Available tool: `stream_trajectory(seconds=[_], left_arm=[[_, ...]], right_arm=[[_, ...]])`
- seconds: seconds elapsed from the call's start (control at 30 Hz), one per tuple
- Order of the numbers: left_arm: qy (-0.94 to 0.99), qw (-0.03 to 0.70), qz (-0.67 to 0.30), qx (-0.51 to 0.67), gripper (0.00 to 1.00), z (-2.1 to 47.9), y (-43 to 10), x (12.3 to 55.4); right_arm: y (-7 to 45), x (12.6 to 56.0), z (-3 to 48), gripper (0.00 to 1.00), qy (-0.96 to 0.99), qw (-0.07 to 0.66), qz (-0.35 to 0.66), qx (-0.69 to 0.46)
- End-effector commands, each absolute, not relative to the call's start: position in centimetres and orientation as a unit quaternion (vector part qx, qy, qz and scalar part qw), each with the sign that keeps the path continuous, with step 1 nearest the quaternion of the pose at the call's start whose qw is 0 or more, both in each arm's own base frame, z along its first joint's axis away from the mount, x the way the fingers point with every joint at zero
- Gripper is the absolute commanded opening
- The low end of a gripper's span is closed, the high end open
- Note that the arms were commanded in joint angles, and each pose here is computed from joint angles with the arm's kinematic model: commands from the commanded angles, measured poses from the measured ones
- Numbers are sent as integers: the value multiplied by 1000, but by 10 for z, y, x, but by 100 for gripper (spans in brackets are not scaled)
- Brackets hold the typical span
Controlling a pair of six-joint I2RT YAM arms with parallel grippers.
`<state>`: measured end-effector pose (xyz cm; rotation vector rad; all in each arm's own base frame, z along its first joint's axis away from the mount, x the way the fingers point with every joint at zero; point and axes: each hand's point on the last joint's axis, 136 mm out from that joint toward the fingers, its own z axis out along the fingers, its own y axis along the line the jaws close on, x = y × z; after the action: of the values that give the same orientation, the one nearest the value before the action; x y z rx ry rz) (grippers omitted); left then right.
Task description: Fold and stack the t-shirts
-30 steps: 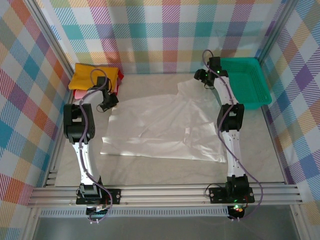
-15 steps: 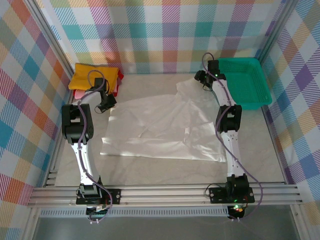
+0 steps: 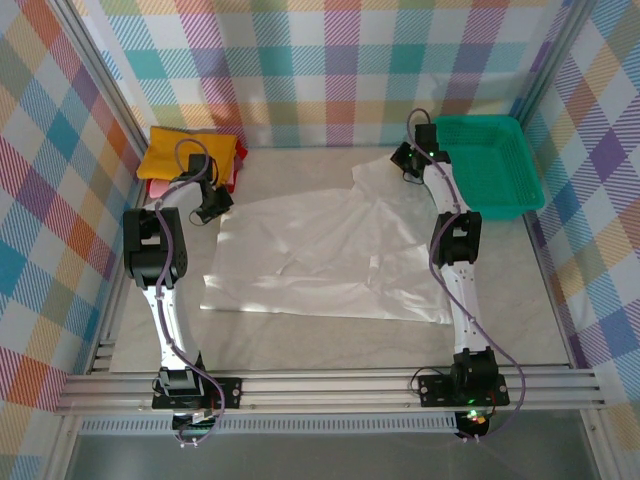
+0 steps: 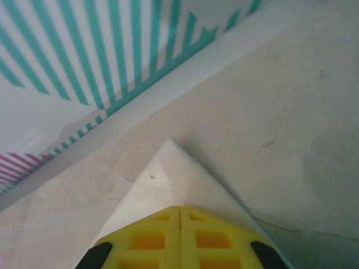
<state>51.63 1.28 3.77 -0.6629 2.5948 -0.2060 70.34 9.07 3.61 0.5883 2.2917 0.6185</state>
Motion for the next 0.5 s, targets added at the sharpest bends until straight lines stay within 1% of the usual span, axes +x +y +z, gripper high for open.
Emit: stream_trajectory(seconds=[0.0, 0.2, 0.3, 0.37, 0.4, 0.43, 0.47], left_arm=[[934, 247, -79, -246, 0, 61, 19, 521], [929, 268, -73, -245, 0, 82, 24, 526], [926, 279, -68, -245, 0, 91, 26, 526], [926, 279, -63, -248, 0, 93, 29, 523], [926, 277, -63, -250, 0, 92, 30, 521], [925, 275, -62, -253, 0, 91, 30, 517], [925, 275, -63, -255, 0, 89, 30, 514]], right_arm=[[94, 706, 59, 0, 871, 350, 256, 231], [79, 704, 133, 0, 859, 404, 235, 209], [66, 703, 155, 0, 860, 434, 189, 191], [62, 704, 154, 11, 862, 440, 174, 181], [60, 705, 149, 22, 864, 436, 177, 182], [62, 705, 142, 28, 865, 429, 186, 181], [63, 706, 137, 30, 866, 426, 188, 182]])
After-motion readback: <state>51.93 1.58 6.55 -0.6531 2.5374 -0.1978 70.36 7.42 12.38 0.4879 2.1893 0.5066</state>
